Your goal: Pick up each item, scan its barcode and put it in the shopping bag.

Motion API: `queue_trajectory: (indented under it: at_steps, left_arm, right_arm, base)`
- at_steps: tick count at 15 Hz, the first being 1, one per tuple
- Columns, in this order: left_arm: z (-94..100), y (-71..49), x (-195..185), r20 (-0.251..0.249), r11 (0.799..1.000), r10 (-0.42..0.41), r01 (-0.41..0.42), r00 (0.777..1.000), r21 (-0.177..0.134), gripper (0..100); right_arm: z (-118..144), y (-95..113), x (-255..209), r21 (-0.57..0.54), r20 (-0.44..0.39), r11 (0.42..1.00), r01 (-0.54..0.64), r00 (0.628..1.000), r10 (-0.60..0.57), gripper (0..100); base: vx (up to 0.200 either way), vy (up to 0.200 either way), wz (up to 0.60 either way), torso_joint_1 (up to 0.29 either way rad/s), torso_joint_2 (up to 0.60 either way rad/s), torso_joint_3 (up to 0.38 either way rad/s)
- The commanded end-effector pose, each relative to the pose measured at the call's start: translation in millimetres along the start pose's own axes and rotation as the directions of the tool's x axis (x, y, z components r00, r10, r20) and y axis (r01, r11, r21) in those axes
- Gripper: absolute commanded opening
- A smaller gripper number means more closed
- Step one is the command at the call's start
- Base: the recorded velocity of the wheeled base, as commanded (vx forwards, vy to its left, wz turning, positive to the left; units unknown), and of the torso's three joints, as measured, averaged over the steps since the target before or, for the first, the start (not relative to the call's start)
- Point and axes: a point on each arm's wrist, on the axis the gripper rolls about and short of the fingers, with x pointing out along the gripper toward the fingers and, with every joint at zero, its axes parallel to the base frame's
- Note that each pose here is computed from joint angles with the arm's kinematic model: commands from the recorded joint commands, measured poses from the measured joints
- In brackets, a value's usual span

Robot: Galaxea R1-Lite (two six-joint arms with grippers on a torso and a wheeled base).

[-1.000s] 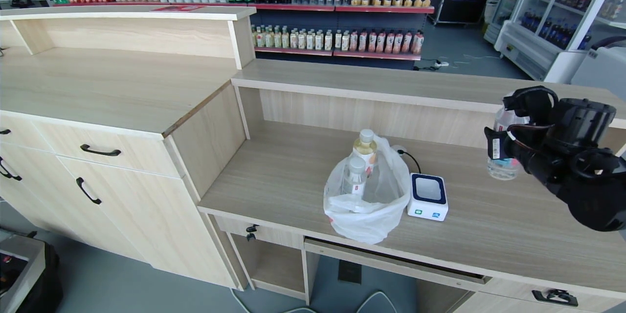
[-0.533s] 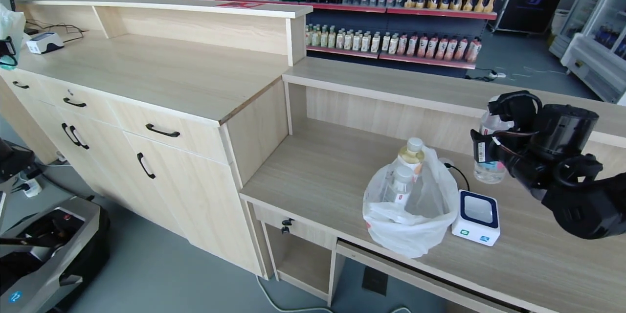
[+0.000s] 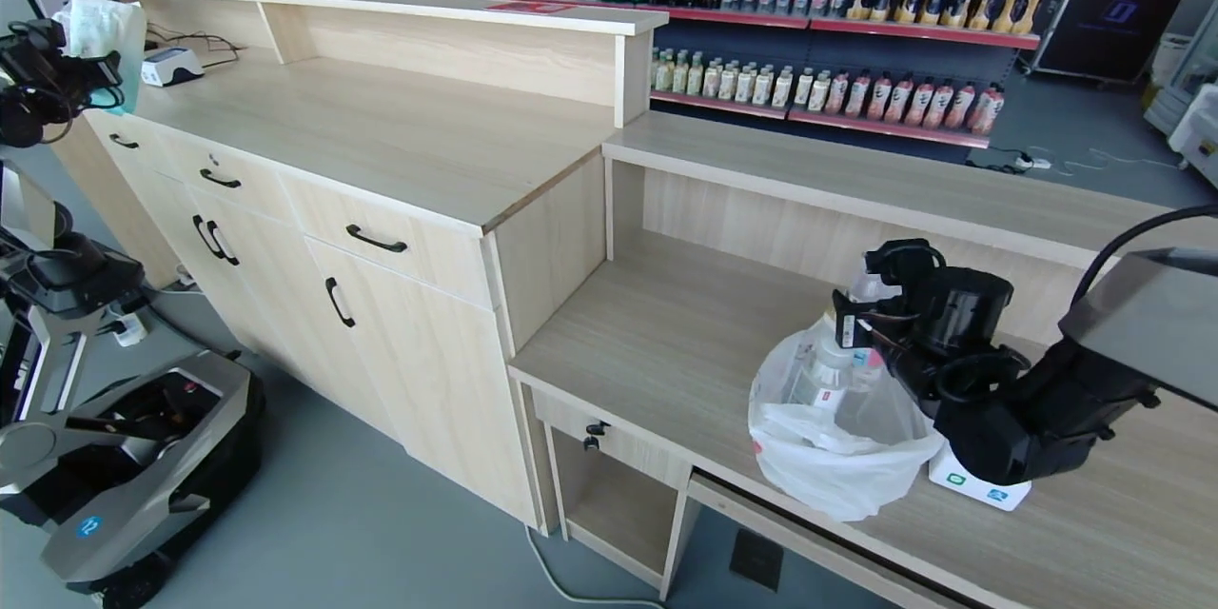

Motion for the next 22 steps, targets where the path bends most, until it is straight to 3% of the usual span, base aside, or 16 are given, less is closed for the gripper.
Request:
queue_trajectory:
  at_steps: [1, 3, 7, 15, 22]
  left_arm:
    - [0.0, 0.0, 0, 0.001, 1.000, 0.001, -0.001, 1.000, 0.000, 100]
    - [0.0, 0.0, 0, 0.001, 1.000, 0.001, -0.001, 1.000, 0.000, 100]
    - [0.0, 0.0, 0, 0.001, 1.000, 0.001, -0.001, 1.000, -0.001, 100]
    - [0.0, 0.0, 0, 0.001, 1.000, 0.001, -0.001, 1.000, 0.000, 100]
    - [0.0, 0.0, 0, 0.001, 1.000, 0.001, -0.001, 1.000, -0.001, 100]
  right_arm:
    - [-46, 17, 21, 0.045, -0.035, 0.995, -0.086, 0.996, 0.087, 0]
    - [-56, 20, 25, 0.055, -0.009, 0.989, -0.137, 0.990, 0.137, 0]
    - [-63, 15, 27, 0.052, -0.029, 0.991, -0.125, 0.992, 0.126, 0]
    - [-19, -8, 22, 0.071, 0.076, 0.991, -0.113, 0.991, 0.108, 0]
    - [3, -18, 15, 0.080, 0.126, 0.991, -0.107, 0.987, 0.096, 0]
  base:
    - [0.000, 0.000, 0.00, 0.000, 0.00, 0.000]
    - [0.000, 0.000, 0.00, 0.000, 0.00, 0.000]
    - [0.000, 0.000, 0.00, 0.000, 0.00, 0.000]
    - [0.000, 0.000, 0.00, 0.000, 0.00, 0.000]
    - [0.000, 0.000, 0.00, 0.000, 0.00, 0.000]
